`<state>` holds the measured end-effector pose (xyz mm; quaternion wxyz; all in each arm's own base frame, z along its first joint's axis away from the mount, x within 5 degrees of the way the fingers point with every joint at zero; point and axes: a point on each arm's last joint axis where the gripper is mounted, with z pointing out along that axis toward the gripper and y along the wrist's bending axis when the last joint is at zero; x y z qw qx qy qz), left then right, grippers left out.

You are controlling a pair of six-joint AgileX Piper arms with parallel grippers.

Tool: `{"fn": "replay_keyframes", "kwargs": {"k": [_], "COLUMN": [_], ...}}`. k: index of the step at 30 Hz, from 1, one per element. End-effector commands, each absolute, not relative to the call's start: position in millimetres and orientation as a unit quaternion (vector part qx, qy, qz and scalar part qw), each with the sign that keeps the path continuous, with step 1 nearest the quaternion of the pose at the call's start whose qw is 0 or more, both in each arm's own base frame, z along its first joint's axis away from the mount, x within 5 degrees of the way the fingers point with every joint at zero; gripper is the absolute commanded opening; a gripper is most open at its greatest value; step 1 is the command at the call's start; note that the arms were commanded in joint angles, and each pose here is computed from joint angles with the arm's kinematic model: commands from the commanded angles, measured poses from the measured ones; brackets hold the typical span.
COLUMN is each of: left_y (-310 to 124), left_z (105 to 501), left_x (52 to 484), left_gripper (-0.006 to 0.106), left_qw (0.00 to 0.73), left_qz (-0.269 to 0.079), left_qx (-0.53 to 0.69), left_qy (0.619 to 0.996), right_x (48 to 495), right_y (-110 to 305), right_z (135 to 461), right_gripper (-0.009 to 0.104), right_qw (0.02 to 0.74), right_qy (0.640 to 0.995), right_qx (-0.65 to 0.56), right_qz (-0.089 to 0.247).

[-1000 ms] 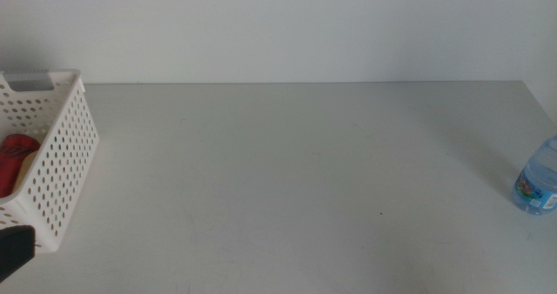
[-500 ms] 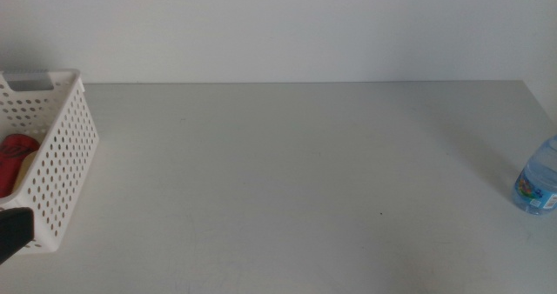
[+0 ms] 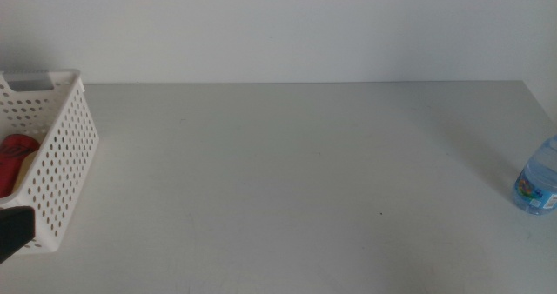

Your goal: Use arms to grab the bottles and put them into the dustbin to the left of the table.

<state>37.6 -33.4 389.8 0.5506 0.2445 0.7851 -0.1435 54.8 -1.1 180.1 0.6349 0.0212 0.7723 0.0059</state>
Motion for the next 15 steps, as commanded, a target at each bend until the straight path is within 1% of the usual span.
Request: {"fn": "replay_keyframes", "kwargs": {"k": [1,6,11,15], "left_y": [-35,-35,-35,-35], "left_z": [402,402,402,402], "left_x": [41,41,41,41], "left_gripper": [0.094,0.094,0.094,0.094], "left_qw": [0.581,0.581,0.58,0.581], "left_qz": [-0.155,-0.155,-0.155,-0.155], "left_qx": [0.232,0.231,0.231,0.231], "left_qy": [0.765,0.765,0.765,0.765], "right_x": [56,56,65,78], "right_y": [-2,-2,-1,-1], "right_z": [189,189,196,202], "right_gripper": [0.094,0.094,0.094,0.094], "right_qw": [0.661,0.661,0.676,0.687], "right_qy": [0.75,0.75,0.737,0.727], "right_qx": [0.011,0.011,0.0,-0.003], "right_qz": [-0.008,-0.008,-0.015,-0.012]}}
